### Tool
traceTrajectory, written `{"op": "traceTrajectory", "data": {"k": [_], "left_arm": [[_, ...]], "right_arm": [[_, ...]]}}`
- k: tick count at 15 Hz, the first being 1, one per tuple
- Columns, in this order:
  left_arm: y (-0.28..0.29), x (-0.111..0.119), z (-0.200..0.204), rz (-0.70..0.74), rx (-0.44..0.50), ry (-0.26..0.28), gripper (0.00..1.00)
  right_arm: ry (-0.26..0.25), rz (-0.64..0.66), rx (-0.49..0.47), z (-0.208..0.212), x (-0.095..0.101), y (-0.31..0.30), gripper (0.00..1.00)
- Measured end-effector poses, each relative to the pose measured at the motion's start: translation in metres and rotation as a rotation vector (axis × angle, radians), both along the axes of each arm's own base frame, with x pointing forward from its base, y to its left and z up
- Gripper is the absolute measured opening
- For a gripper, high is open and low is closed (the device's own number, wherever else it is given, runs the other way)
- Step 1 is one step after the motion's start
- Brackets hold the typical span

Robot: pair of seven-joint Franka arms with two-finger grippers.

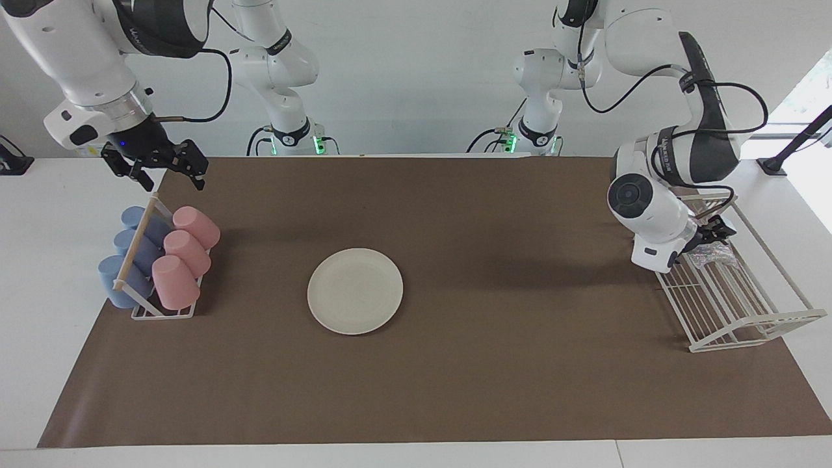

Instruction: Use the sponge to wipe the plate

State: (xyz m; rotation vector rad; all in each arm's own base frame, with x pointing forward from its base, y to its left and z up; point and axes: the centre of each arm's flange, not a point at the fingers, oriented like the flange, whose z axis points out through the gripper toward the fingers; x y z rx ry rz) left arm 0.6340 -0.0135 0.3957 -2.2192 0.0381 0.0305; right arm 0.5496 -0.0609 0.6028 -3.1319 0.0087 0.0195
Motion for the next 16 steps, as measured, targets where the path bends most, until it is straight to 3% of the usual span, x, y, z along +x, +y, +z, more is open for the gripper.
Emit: {"op": "traceTrajectory", "data": {"k": [8,16], "left_arm": [[-0.009,-0.008,0.001,0.029,0.04,0.041,0.92],[-0.007,-0.008,0.002,0.032,0.042,0.038,0.03]], "right_arm": [[0.0,-0.027,0.0,0.0,0.0,0.0,1.0],[0.03,-0.263,-0.006,0.001,-0.003,0.026,1.0]]}}
